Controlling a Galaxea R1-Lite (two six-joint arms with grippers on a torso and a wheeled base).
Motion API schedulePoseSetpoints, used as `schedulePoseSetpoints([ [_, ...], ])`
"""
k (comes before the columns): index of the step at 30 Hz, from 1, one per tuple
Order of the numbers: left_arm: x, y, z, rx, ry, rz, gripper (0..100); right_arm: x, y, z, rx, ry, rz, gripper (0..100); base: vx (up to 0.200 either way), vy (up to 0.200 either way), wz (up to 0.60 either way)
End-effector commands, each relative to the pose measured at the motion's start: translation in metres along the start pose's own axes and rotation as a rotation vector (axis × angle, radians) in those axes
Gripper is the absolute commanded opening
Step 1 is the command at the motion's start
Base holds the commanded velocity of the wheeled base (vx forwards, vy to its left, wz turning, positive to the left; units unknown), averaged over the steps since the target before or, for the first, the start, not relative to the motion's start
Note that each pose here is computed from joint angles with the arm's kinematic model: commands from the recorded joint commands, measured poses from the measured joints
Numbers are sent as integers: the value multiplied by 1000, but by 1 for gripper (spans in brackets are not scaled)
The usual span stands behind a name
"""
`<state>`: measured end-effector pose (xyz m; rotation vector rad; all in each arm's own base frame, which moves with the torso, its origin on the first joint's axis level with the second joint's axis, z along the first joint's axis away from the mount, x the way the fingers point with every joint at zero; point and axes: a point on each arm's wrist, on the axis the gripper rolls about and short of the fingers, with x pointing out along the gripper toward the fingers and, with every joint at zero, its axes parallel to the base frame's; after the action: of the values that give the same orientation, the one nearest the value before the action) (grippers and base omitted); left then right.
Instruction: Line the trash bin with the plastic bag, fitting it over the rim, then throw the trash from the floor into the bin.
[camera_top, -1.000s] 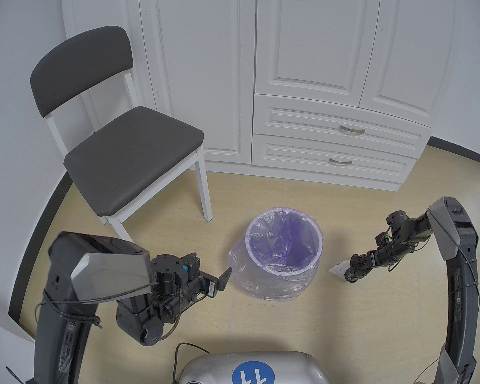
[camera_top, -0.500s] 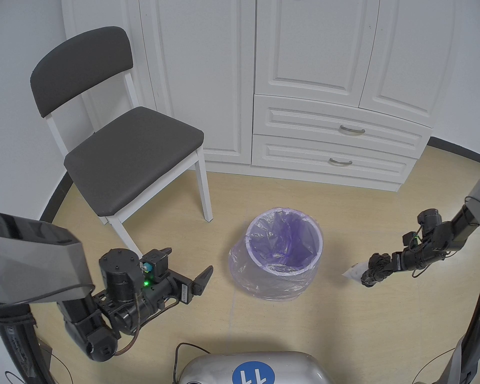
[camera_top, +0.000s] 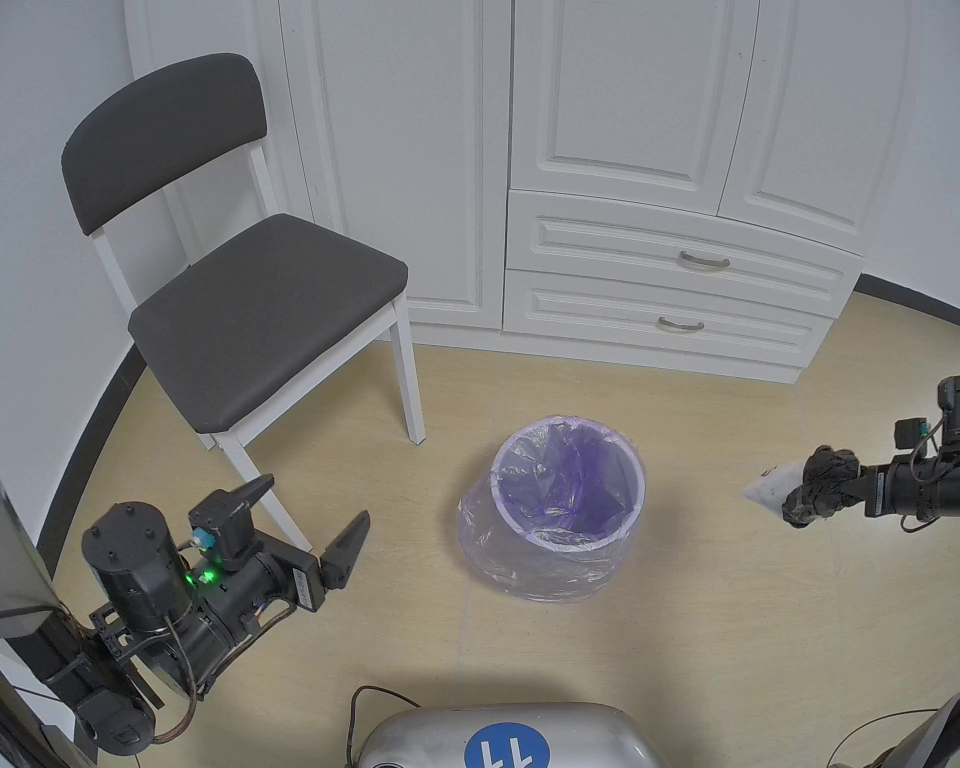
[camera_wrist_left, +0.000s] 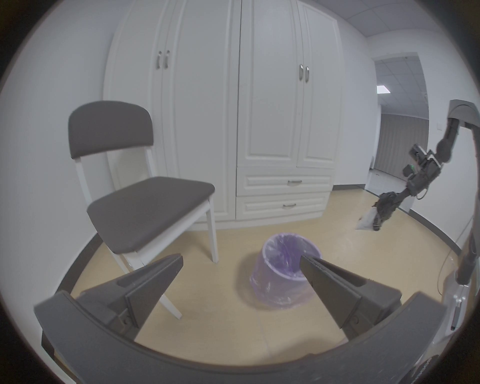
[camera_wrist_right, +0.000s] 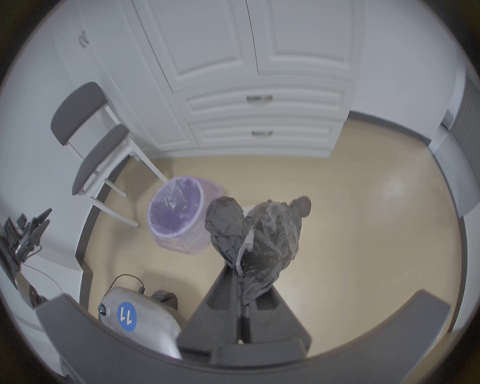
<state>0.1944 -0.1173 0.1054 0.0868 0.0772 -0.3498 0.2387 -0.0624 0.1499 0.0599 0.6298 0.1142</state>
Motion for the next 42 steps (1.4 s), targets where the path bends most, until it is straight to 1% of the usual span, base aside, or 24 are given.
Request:
schedulePoseSetpoints([
  [1, -10, 10, 39, -16, -180, 82, 100, -81, 39, 10, -134, -273, 7, 0, 0, 0, 0],
  [2, -6, 12, 44, -14, -202, 97, 100, -91, 49, 15, -167, -322, 37, 0, 0, 0, 0],
  [3, -5, 12, 44, -13, -203, 99, 100, -92, 50, 15, -169, -323, 41, 0, 0, 0, 0],
  [4, 0, 14, 51, -13, -230, 112, 100, -103, 63, 21, -212, -380, 87, 0, 0, 0, 0],
  [6, 6, 16, 56, -14, -252, 125, 100, -110, 76, 24, -249, -415, 144, 0, 0, 0, 0],
  [7, 7, 16, 56, -15, -253, 126, 100, -111, 76, 24, -251, -418, 146, 0, 0, 0, 0],
  [9, 14, 18, 64, -22, -287, 138, 100, -110, 95, 27, -299, -435, 252, 0, 0, 0, 0],
  [11, 18, 19, 70, -26, -309, 149, 100, -102, 105, 31, -320, -439, 306, 0, 0, 0, 0],
  [14, 24, 21, 75, -29, -325, 159, 100, -84, 115, 36, -328, -438, 345, 0, 0, 0, 0],
  [15, 27, 22, 80, -30, -331, 172, 100, -66, 127, 41, -319, -444, 360, 0, 0, 0, 0],
  [16, 27, 22, 80, -31, -331, 174, 100, -65, 129, 41, -318, -445, 362, 0, 0, 0, 0],
  [17, 28, 24, 83, -33, -335, 189, 100, -52, 139, 45, -304, -453, 356, 0, 0, 0, 0],
  [18, 30, 26, 85, -37, -340, 214, 100, -31, 153, 50, -279, -462, 330, 0, 0, 0, 0],
  [21, 33, 34, 87, -27, -344, 256, 100, 8, 176, 56, -215, -470, 227, 0, 0, 0, 0],
  [22, 35, 37, 88, -19, -348, 269, 100, 19, 182, 57, -189, -471, 197, 0, 0, 0, 0],
  [23, 35, 37, 88, -19, -348, 269, 100, 19, 182, 57, -189, -471, 197, 0, 0, 0, 0],
  [24, 37, 45, 94, -1, -367, 304, 100, 44, 194, 55, -124, -469, 148, 0, 0, 0, 0],
  [25, 37, 47, 96, 2, -374, 314, 100, 54, 199, 54, -90, -470, 139, 0, 0, 0, 0],
  [26, 37, 48, 100, 3, -389, 319, 100, 67, 204, 52, -42, -467, 139, 0, 0, 0, 0],
  [28, 36, 49, 105, -1, -410, 323, 100, 88, 212, 48, 18, -463, 155, 0, 0, 0, 0],
  [30, 36, 49, 106, 0, -412, 325, 100, 98, 217, 49, 44, -466, 165, 0, 0, 0, 0],
  [32, 37, 49, 105, 24, -405, 330, 100, 113, 223, 47, 87, -457, 179, 0, 0, 0, 0],
  [33, 37, 50, 104, 36, -403, 335, 100, 120, 228, 43, 104, -435, 188, 0, 0, 0, 0],
  [42, 36, 54, 106, 37, -414, 349, 100, 139, 243, 24, 114, -367, 217, 0, 0, 0, 0],
])
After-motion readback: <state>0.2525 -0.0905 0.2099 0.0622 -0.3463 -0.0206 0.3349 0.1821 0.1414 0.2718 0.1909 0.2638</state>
